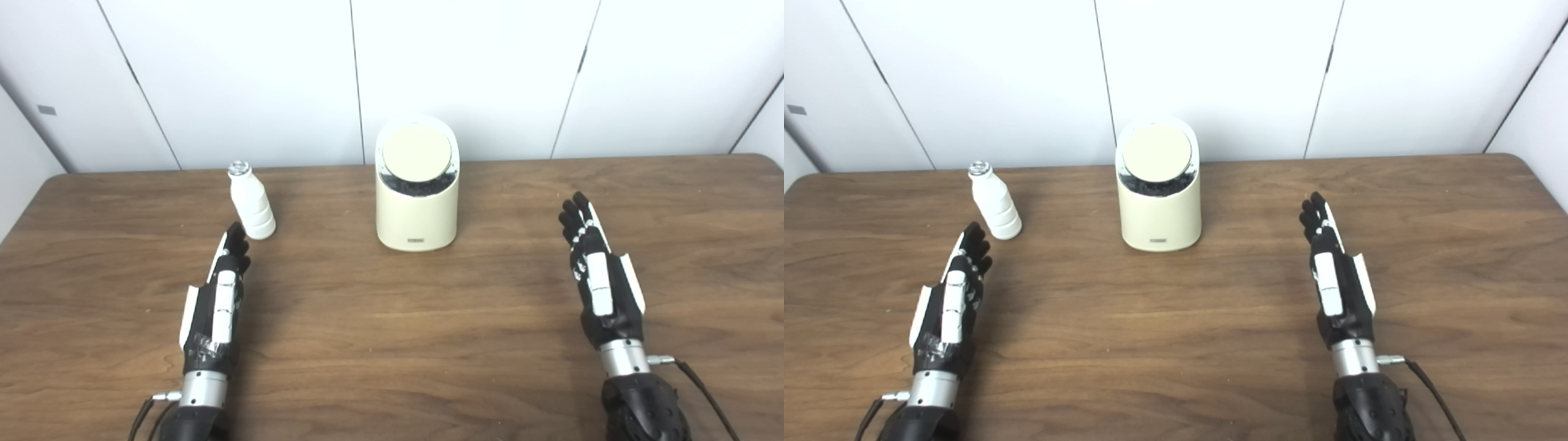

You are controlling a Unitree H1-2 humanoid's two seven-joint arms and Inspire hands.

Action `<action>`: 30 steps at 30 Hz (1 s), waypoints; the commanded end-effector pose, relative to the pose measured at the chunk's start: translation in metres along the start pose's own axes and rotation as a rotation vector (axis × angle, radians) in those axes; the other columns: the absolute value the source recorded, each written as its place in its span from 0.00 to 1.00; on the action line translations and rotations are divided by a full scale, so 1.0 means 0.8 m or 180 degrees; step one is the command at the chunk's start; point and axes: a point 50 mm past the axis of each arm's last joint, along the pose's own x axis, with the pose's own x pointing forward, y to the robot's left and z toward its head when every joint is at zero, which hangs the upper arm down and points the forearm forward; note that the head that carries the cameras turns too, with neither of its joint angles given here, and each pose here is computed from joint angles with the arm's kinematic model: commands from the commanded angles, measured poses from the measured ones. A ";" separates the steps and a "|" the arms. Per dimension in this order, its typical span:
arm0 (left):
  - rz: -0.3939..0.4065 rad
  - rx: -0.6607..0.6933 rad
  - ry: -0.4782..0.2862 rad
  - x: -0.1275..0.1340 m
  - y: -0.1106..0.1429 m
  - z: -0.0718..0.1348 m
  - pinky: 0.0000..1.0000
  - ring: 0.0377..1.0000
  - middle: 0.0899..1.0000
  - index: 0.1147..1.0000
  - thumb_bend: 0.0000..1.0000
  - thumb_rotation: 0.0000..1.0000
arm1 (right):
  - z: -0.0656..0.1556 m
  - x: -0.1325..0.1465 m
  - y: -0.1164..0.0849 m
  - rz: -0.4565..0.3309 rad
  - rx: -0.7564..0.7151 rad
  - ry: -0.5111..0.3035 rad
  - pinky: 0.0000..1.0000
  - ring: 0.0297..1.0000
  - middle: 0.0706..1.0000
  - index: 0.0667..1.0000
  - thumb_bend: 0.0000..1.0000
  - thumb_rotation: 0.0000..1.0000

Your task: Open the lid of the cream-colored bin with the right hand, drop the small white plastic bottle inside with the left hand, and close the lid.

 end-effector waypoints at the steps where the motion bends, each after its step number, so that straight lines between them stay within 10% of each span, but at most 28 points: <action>1: -0.0022 -0.0033 0.0156 -0.014 -0.003 -0.022 1.00 1.00 1.00 1.00 0.47 0.98 | -0.032 -0.030 -0.002 -0.0048 -0.0163 0.0372 0.98 0.97 0.97 0.97 0.63 0.95; 30: -0.0007 -0.0096 0.0168 -0.015 -0.017 -0.028 1.00 0.99 0.99 0.99 0.45 0.95 | 0.085 0.130 0.001 0.0100 -0.1298 -0.0183 0.91 0.92 0.93 0.96 0.78 0.71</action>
